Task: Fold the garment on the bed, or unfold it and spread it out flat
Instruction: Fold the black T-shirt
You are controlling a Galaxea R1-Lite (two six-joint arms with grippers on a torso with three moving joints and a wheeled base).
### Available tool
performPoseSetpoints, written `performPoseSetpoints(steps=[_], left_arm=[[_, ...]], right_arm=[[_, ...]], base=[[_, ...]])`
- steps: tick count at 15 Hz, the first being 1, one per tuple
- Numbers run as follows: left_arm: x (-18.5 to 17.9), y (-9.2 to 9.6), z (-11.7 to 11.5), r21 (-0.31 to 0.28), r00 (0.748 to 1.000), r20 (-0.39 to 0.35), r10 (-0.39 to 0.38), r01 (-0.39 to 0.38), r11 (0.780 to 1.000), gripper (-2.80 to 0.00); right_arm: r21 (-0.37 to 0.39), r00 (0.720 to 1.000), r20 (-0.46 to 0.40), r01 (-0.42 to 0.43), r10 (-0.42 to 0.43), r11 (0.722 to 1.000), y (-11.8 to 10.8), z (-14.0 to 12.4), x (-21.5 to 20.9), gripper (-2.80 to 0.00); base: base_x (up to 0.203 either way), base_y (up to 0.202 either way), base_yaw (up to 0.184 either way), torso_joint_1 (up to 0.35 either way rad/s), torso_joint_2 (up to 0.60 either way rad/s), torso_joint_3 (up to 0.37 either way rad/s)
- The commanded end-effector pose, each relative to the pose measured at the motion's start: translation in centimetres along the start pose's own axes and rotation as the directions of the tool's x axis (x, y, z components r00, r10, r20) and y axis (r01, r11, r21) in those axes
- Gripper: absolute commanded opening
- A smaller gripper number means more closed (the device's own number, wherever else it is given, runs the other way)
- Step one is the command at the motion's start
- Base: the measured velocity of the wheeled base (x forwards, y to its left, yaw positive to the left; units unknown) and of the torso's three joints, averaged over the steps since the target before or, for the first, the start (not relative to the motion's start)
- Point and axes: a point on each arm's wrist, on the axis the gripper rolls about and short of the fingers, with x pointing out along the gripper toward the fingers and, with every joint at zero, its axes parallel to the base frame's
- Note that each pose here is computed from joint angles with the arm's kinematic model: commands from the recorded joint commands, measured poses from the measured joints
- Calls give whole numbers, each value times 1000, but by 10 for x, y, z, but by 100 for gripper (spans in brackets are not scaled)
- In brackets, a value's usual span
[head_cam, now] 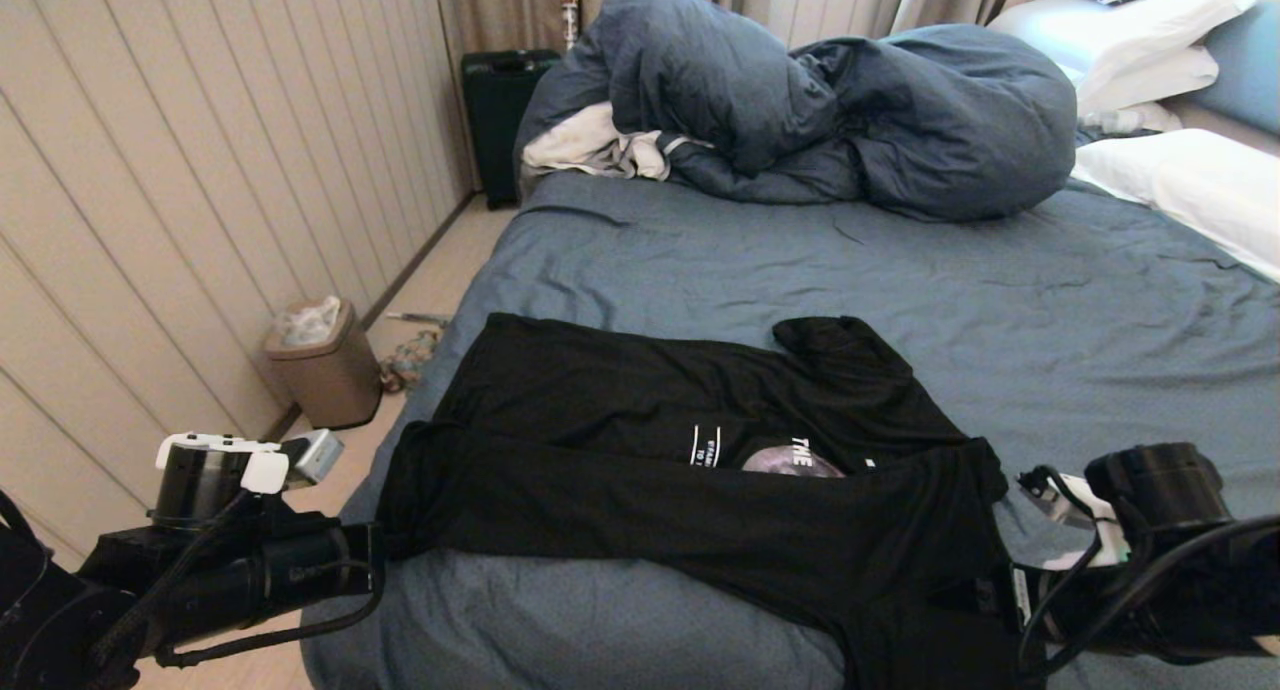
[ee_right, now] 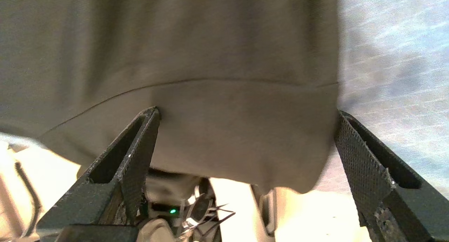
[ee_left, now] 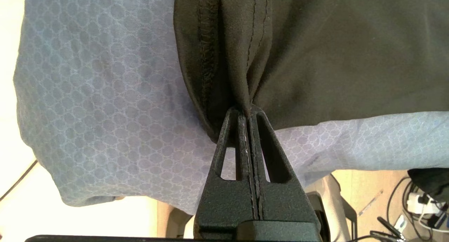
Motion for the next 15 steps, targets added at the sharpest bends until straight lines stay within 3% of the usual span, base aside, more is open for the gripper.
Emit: performPoseSetpoints(steps=[1,2,15], left_arm=[[1,0,0,-2,1000,0,0,0,1000,-280],[1,1,0,-3,1000,-2,0,0,1000,-280],[4,1,0,-4,1000,-4,-1,1,1000,-280]], right_arm=[[-7,1000,13,-11,11,1000,3,0,-4,0],[-14,1000,16,-16,16,1000,5,-1,-5,-280],[-13,998,61,-17,18,1000,4,-10,-23,-280]], base=[[0,0,0,0,0,0],[0,0,0,0,0,0],[0,0,0,0,0,0]])
